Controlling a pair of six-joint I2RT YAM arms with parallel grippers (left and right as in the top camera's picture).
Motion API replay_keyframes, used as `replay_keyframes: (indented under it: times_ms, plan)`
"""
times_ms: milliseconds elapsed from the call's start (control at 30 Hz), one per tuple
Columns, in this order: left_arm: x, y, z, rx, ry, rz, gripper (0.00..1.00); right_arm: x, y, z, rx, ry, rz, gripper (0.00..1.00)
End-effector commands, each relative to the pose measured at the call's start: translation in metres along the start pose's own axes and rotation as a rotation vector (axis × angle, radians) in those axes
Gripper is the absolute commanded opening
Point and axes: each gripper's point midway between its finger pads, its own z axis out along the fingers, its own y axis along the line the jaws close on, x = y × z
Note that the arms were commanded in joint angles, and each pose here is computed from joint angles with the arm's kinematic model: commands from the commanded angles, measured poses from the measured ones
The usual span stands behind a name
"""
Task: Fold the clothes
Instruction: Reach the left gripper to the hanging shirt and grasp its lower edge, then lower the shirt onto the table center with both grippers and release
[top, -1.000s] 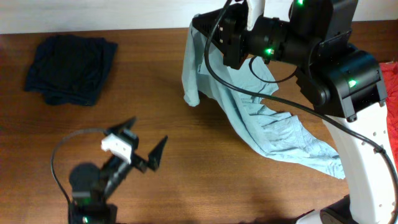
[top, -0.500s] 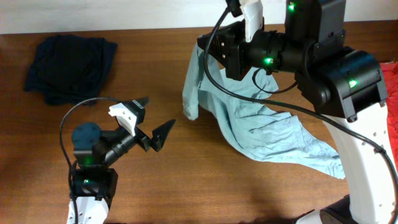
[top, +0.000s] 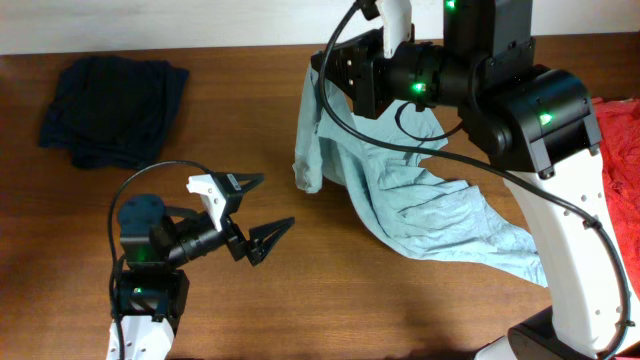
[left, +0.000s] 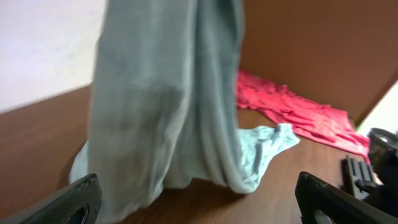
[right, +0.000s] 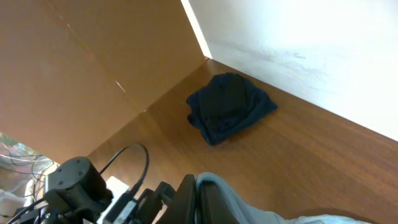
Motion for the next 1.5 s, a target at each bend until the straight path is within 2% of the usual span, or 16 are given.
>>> replay_keyframes:
  times_ms: [0, 267, 467, 700, 967, 1000, 1133, 1267, 1367, 1467]
  plan:
    - [-0.008, -0.011, 0.001, 0.052, -0.014, 0.033, 0.99, -0.006, 0.009, -0.003, -0.011, -0.017, -0.004, 0.04]
    - [0.009, 0.014, 0.029, -0.121, 0.045, 0.017, 0.99, -0.008, 0.030, 0.005, -0.059, -0.025, -0.039, 0.04]
    - [-0.005, 0.001, 0.053, -0.062, -0.021, 0.112, 1.00, -0.009, 0.036, 0.008, -0.071, -0.031, -0.052, 0.04]
    - [-0.031, -0.003, 0.053, -0.061, -0.117, 0.205, 0.99, -0.008, 0.036, 0.008, -0.070, -0.028, -0.050, 0.04]
    - [-0.036, 0.028, 0.049, -0.238, -0.130, 0.195, 0.89, -0.008, 0.036, 0.008, -0.070, -0.028, -0.050, 0.04]
    - [-0.036, 0.032, 0.049, -0.259, -0.131, 0.194, 0.84, -0.008, 0.036, 0.008, -0.070, -0.028, -0.050, 0.04]
    - [-0.036, 0.043, 0.051, -0.297, -0.144, 0.198, 0.84, -0.008, 0.036, 0.008, -0.071, -0.027, -0.050, 0.04]
    - [-0.038, 0.047, 0.055, -0.299, -0.162, 0.211, 0.72, -0.007, 0.036, 0.008, -0.070, -0.025, -0.049, 0.04]
    - [-0.045, 0.045, 0.053, -0.299, -0.188, 0.231, 0.51, -0.006, 0.036, 0.008, -0.069, -0.022, -0.047, 0.04]
    - [-0.058, 0.042, 0.048, -0.313, -0.228, 0.258, 0.45, -0.003, 0.035, 0.008, -0.066, -0.009, -0.038, 0.04]
